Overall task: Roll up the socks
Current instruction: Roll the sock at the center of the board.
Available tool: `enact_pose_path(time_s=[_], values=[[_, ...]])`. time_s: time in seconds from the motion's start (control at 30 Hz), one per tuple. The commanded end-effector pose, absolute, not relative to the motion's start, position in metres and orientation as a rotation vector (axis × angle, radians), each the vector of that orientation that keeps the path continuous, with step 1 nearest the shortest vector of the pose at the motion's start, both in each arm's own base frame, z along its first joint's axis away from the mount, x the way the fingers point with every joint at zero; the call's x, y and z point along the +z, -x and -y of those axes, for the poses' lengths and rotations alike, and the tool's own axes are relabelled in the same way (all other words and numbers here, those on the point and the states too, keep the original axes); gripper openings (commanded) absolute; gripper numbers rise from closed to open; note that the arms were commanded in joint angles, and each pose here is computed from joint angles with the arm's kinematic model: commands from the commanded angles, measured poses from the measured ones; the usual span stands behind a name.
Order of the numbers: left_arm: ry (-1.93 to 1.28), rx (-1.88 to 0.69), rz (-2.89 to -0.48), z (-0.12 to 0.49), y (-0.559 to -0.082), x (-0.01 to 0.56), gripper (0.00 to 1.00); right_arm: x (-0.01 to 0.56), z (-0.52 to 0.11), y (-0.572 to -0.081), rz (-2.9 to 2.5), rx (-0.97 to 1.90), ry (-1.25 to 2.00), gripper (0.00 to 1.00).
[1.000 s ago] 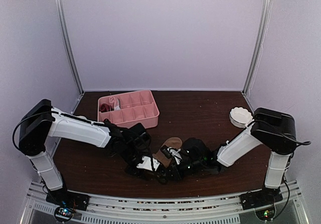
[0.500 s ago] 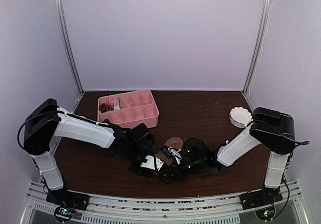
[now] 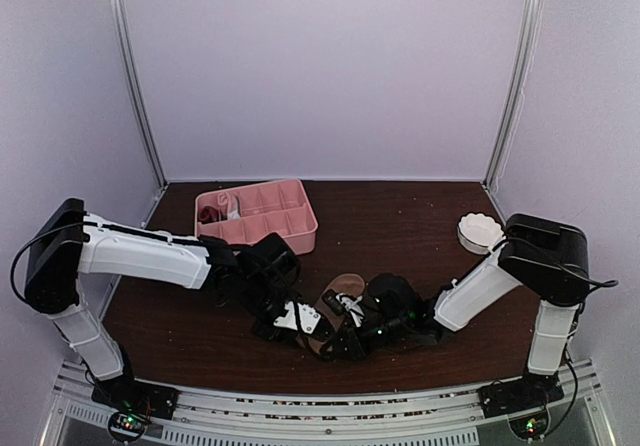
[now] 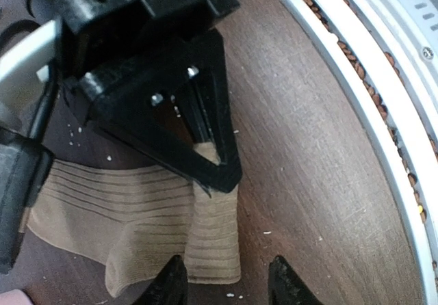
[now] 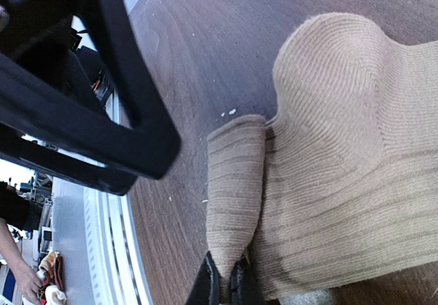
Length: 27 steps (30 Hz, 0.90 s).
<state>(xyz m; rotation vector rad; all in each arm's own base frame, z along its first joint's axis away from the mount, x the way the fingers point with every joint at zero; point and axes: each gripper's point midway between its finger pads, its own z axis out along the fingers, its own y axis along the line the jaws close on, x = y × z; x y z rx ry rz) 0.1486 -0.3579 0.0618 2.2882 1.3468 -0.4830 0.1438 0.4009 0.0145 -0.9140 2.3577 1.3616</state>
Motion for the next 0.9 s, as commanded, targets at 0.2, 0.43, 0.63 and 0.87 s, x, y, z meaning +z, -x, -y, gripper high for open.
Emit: enact_pose_path(time_s=[0.2, 0.43, 0.63, 0.87], values=[[-2.343, -0.469, -1.405, 0.364, -0.155, 0.023, 0.42, -0.079, -0.321, -0.103, -2.876, 1.032, 0.859, 0.00], [-2.322, -0.426, -1.419, 0.368, -0.163, 0.018, 0.41, -0.076, -0.324, -0.103, -2.865, 1.059, 0.857, 0.00], [-2.298, -0.453, -1.401, 0.367, -0.158, 0.032, 0.41, -0.076, -0.323, -0.102, -2.868, 1.063, 0.863, 0.00], [-2.275, -0.471, -1.366, 0.371, -0.151, 0.043, 0.41, -0.076, -0.325, -0.102, -2.868, 1.074, 0.858, 0.00]])
